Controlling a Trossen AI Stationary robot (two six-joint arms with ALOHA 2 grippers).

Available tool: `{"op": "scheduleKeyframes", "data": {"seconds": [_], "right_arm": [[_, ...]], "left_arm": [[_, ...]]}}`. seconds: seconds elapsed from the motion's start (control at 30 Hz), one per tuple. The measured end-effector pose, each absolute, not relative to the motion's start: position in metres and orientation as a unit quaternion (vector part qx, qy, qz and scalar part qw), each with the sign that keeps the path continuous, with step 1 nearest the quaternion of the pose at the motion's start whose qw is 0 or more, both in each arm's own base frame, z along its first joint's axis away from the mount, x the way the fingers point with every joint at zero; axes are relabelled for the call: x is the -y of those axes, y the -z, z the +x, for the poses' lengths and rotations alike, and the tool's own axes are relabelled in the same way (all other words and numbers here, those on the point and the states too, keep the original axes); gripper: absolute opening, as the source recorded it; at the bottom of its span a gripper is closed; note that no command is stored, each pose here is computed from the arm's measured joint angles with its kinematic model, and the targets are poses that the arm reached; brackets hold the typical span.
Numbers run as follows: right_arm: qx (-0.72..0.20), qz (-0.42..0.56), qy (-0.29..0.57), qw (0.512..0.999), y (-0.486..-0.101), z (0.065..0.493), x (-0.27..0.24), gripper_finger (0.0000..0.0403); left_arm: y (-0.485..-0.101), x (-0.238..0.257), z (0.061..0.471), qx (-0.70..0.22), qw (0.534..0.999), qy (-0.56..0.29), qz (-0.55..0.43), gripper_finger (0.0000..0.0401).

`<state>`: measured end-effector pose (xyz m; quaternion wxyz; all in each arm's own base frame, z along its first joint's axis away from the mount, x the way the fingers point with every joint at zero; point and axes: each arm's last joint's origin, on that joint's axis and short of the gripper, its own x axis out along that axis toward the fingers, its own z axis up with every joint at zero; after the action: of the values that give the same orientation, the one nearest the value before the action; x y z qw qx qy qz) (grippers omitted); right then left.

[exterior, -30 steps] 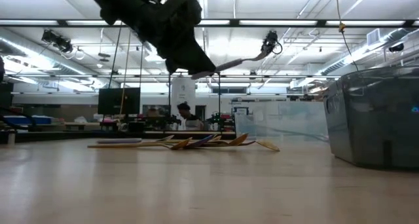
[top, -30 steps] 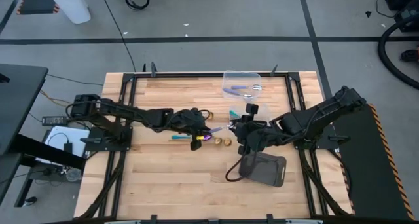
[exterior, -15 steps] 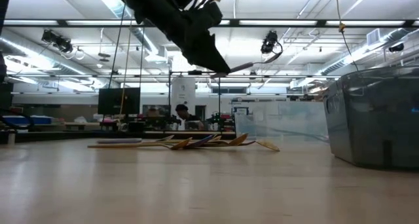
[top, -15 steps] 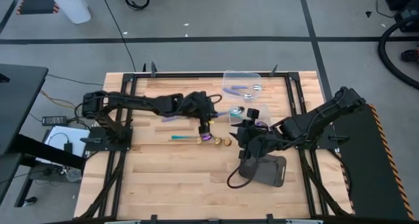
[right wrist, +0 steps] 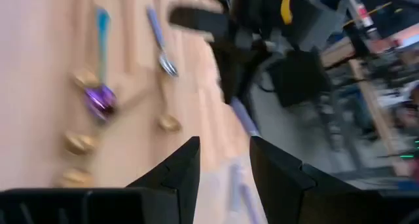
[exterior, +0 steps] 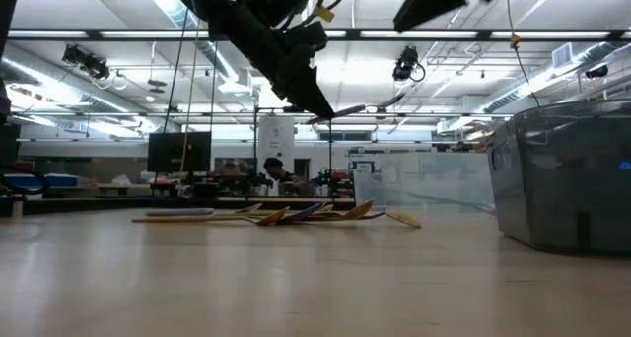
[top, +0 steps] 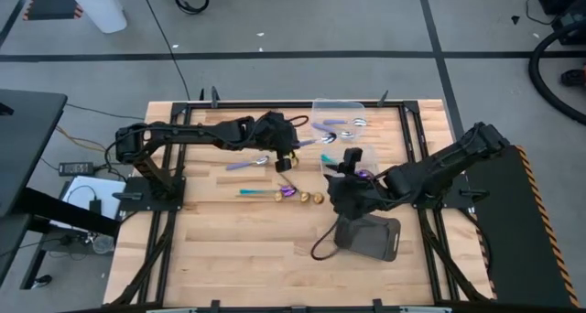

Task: Sort silverware by color (type)
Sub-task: Put the violet spoon into the top transparent bin

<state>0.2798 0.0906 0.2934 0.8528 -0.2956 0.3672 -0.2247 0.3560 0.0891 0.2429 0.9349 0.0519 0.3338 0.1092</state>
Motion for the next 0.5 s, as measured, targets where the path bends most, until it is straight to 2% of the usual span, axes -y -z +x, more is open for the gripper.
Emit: {"op": "scheduleKeyframes", "data": {"seconds": [0.27,0.5], "right_arm": [[-0.432,-0.399,0.248,0.77,-0.262,0.308,-0.068,0.016],[-0.454,-0.435,0.233,0.741,-0.256,0.315,-0.059,0.018]], "left_arm": [[-0.252,-0.072,0.363,-0.318,0.945,-0.08,0.008,0.0061],[-0.262,-0.065,0.367,-0.299,0.953,-0.022,-0.05,0.0061]]}}
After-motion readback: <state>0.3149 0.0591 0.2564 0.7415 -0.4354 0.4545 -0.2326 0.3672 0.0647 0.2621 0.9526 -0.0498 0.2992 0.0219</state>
